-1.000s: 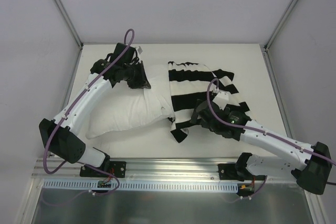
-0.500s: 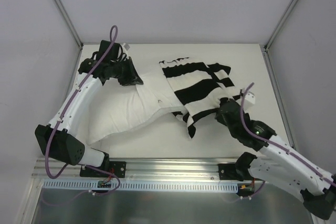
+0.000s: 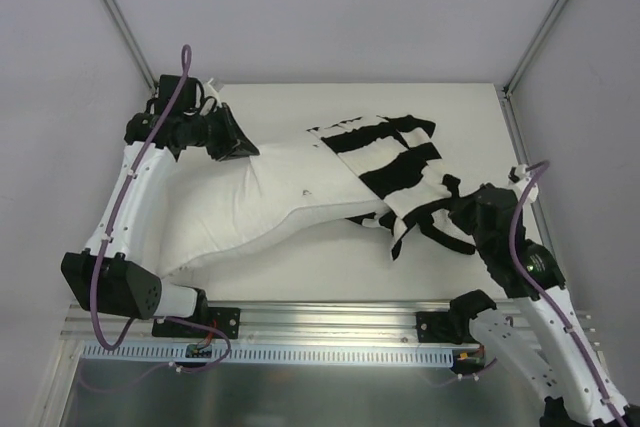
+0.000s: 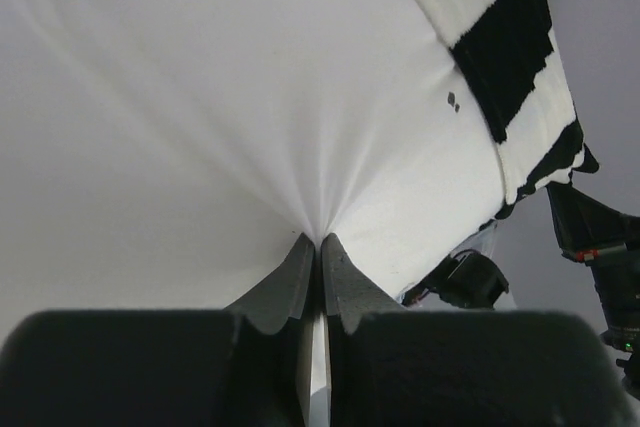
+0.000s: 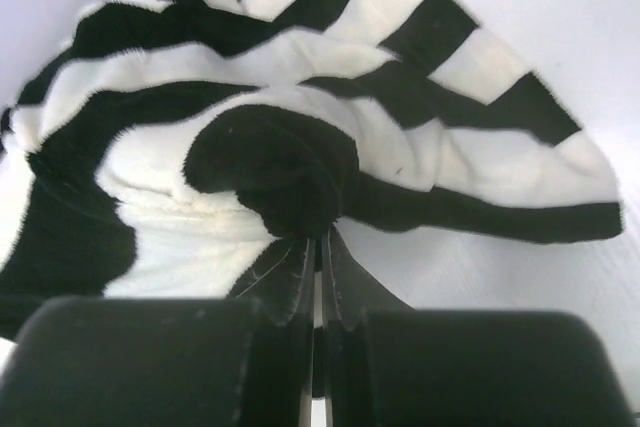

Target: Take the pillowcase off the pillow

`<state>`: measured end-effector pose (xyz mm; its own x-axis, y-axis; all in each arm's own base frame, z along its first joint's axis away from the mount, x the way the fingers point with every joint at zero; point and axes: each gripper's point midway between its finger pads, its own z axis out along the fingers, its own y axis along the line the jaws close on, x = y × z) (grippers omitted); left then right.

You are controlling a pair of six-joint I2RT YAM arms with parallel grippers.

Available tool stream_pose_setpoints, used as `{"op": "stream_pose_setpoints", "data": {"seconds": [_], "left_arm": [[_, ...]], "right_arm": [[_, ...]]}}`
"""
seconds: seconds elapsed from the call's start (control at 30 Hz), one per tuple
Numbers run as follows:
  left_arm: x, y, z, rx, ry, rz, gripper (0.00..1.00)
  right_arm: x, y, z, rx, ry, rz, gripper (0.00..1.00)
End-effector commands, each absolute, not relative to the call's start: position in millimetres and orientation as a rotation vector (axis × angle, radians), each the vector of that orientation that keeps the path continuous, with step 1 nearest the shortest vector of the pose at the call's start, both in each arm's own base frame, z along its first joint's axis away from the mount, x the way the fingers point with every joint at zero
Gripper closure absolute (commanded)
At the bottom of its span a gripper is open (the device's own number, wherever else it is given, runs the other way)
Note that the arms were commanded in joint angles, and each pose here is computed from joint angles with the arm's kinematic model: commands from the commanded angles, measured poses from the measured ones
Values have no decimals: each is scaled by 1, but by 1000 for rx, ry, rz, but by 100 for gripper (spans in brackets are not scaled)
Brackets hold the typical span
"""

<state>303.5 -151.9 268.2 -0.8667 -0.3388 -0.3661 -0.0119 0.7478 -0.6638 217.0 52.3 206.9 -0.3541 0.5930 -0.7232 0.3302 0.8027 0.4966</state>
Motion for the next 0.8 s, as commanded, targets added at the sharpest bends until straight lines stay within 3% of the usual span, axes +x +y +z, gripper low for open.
{"op": "stream_pose_setpoints", "data": {"seconds": [0.0, 0.3, 0.6, 0.63, 0.67, 0.7, 0.73, 0.77], "left_arm": [[325, -108, 320, -276, 2235, -845, 100], [331, -91, 326, -314, 2211, -863, 100], [321, -91, 292, -303, 2314, -822, 99], [315, -83, 276, -352, 2376, -750, 76], [311, -79, 267, -377, 2404, -709, 58], [303, -77, 248, -404, 2461, -667, 37], [294, -73, 240, -431, 2481, -621, 6], [285, -63, 217, -487, 2531, -530, 1]], "right_arm": [[205, -5, 220, 747, 1942, 64, 99], [199, -32, 197, 932, 2000, 53, 99], [186, -7, 153, 833, 2231, 132, 97], [185, -8, 155, 820, 2239, 120, 87], [183, -9, 158, 793, 2244, 104, 57], [183, -11, 170, 779, 2222, 96, 38], [183, -12, 179, 766, 2203, 92, 16], [184, -13, 188, 742, 2189, 90, 11]]}}
